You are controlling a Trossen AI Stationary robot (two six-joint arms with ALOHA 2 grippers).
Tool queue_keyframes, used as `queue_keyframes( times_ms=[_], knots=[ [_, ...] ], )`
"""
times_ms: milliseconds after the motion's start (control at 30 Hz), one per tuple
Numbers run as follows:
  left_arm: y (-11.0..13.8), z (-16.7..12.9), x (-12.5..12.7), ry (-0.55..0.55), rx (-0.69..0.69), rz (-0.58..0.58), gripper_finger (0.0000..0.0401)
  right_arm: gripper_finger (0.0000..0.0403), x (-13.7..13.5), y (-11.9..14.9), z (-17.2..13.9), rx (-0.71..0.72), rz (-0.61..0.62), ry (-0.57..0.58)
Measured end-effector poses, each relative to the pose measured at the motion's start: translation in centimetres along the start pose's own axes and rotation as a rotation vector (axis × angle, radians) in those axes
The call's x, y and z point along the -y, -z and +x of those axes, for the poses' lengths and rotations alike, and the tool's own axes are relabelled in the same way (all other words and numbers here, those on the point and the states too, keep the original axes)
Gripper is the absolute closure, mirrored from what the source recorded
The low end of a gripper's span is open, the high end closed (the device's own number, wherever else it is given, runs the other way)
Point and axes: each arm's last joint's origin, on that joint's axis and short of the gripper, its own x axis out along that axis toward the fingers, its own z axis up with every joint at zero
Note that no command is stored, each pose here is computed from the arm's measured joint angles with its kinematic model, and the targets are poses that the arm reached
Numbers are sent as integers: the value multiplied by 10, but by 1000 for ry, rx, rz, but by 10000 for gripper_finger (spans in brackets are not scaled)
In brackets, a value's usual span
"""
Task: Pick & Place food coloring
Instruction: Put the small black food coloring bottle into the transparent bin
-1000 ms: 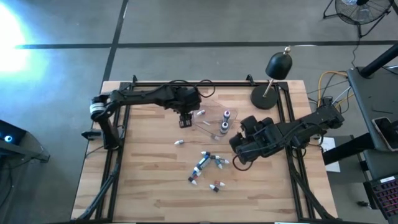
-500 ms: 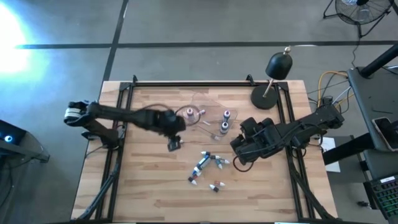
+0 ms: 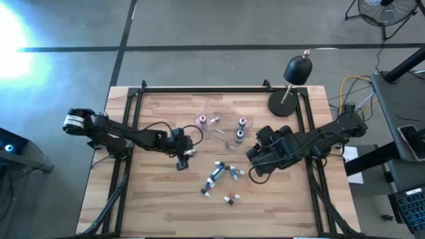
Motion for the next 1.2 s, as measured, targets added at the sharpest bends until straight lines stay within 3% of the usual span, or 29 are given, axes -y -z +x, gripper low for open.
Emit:
queue_keyframes(
  times_ms=[300, 433, 767, 867, 933, 1033, 1200],
  knots=[
    [14, 34, 2, -34, -88, 8, 213, 176, 0, 0, 0, 9, 28, 3],
    [10, 43, 3, -65, -100, -47, 220, 177, 0, 0, 0, 7, 33, 3],
    [13, 44, 0, -118, -147, 26, 358, 177, 0, 1, 1, 2, 48, 7],
    [8, 32, 0, -122, -185, 23, 380, 177, 0, 1, 1, 1, 44, 7],
    [-5, 17, 0, -136, -180, 31, 380, 177, 1, 1, 1, 0, 40, 12],
    [-59, -26, 2, -181, 84, 32, 367, 177, 2, 1, 1, -4, 31, 20],
    [-119, -77, -11, -246, 423, 60, 331, 177, 3, 2, 2, -5, 22, 31]
  ],
)
